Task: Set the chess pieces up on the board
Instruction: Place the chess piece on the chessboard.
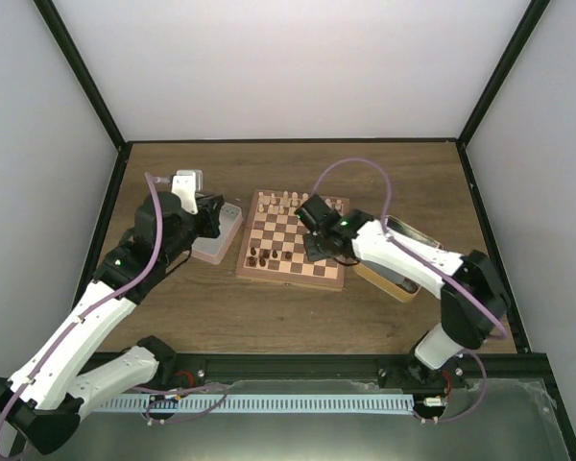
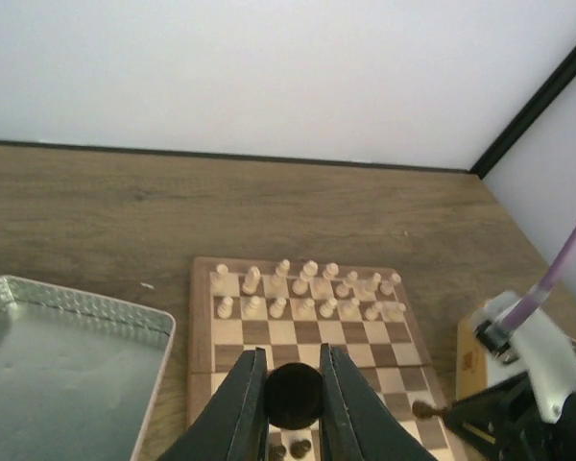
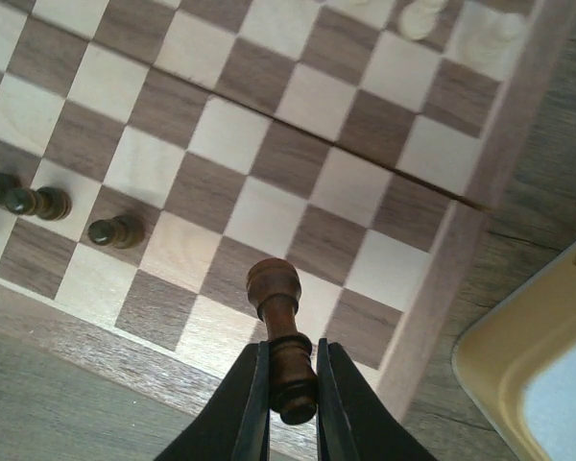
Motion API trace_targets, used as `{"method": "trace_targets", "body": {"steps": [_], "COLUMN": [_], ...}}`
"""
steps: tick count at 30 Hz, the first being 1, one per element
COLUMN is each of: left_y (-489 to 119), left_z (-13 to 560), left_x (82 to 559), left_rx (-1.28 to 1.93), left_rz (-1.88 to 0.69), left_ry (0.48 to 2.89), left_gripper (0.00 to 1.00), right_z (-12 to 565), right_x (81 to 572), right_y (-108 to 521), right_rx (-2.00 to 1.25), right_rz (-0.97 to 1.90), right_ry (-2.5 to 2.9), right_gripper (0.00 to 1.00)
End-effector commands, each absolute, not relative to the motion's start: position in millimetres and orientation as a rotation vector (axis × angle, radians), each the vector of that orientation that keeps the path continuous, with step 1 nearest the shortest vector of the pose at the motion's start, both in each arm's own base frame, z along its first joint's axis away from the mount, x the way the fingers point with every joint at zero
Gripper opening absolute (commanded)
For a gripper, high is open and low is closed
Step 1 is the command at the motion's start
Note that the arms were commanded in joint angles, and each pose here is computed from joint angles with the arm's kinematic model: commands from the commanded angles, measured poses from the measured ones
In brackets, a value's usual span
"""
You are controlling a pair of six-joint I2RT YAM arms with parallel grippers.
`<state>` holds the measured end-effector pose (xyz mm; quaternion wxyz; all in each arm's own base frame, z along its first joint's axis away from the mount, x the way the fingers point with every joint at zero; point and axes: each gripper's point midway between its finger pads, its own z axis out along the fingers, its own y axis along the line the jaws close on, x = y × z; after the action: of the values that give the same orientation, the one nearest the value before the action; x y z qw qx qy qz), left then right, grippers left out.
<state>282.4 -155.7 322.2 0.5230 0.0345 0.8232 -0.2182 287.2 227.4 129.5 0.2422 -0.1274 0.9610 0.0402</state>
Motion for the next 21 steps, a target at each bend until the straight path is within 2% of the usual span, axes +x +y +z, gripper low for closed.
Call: {"method": "trace_targets", "body": {"steps": [1, 13, 18, 21], "left_y": [-145, -121, -106, -104], "left_z": [338, 336, 338, 338], "left_x": [295, 305, 302, 301], "left_rx": [0.064, -0.019, -0.079, -0.081], "left_rz": [-0.432, -0.299, -0.24, -0.238], "left_ry": [1.874, 1.782, 1.764, 1.762], "left_gripper": [0.04, 0.04, 0.04, 0.04], "right_z": [125, 94, 87, 88], "right_x": [281, 283, 284, 288], "right_y": [246, 274, 288, 289], "right_rx": [-0.486, -0.666, -0.711, -0.678], "right_rz": [-0.021, -0.218, -0.17, -0.178], "right_ry": [2.649, 2.705, 2.717, 2.716], "right_gripper": [0.04, 0.07, 0.13, 0.21]}}
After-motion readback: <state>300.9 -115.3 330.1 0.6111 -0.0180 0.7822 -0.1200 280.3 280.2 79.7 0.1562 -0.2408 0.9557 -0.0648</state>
